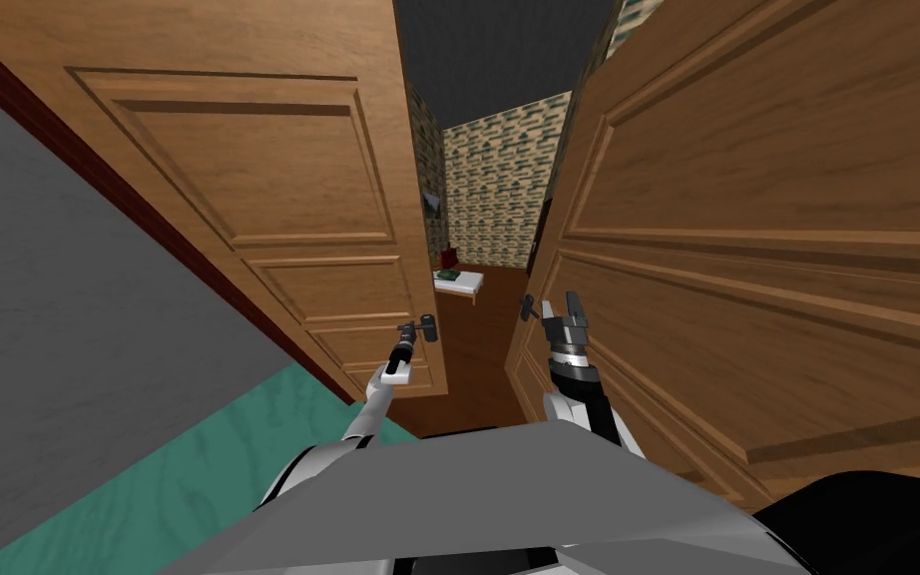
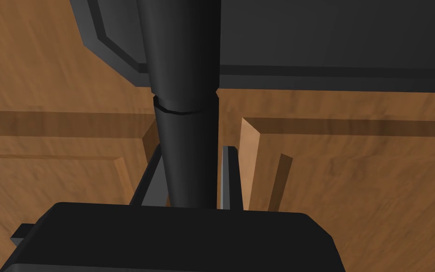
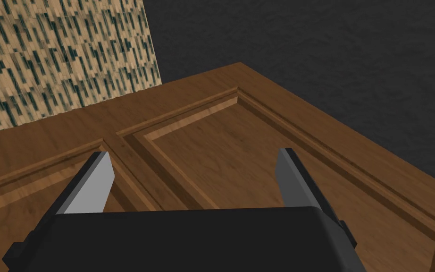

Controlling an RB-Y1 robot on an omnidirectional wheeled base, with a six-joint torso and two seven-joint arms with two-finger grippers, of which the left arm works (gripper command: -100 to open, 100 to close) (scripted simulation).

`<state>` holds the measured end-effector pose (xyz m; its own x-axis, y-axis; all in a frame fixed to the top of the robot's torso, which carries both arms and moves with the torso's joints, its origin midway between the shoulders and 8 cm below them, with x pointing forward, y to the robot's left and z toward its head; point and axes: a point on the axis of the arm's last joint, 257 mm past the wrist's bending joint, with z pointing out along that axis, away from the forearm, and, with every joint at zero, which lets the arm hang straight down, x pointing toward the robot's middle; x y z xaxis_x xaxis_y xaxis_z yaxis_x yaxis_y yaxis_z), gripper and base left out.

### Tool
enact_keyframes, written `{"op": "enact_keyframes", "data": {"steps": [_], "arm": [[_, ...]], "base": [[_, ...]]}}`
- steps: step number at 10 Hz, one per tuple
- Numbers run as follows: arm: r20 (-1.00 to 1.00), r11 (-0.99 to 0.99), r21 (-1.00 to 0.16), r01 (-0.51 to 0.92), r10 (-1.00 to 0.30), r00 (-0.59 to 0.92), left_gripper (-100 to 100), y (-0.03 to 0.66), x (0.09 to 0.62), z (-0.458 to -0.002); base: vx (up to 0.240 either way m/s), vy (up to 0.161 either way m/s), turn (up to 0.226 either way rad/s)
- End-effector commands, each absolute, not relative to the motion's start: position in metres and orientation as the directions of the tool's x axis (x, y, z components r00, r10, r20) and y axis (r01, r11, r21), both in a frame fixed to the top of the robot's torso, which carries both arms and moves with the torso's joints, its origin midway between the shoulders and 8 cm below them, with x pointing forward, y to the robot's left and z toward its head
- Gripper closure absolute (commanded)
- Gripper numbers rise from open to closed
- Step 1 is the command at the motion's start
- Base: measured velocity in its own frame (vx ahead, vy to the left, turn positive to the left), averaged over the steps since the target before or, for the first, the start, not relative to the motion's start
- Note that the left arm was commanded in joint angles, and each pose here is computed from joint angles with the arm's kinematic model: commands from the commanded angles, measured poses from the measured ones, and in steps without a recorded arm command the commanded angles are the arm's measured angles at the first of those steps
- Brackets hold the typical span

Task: Push the door open

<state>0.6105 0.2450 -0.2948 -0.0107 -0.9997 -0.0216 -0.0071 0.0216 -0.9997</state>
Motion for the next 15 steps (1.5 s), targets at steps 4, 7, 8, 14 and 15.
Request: {"op": "enact_keyframes", "data": {"steps": [4,7,8,14,15], "arm": [[-0.006,0.006,-1.000,0.001,-0.999,0.036,100,0.264,0.611,-0.292],[-0.005,0.005,-1.000,-0.006,-0.999,0.054,100,0.274,0.609,-0.295],[-0.020,0.020,-1.000,0.003,-0.997,0.075,100,0.286,0.611,-0.290],[-0.042,0.044,-0.999,0.015,-0.993,0.112,100,0.301,0.613,-0.284],[-0.042,0.044,-0.999,0.015,-0.993,0.112,100,0.301,0.613,-0.284]], "base": [[0.163,-0.143,0.081],[0.118,-0.064,0.042],[0.105,0.022,0.089],[0.147,0.035,0.066],[0.016,0.012,-0.029]]}}
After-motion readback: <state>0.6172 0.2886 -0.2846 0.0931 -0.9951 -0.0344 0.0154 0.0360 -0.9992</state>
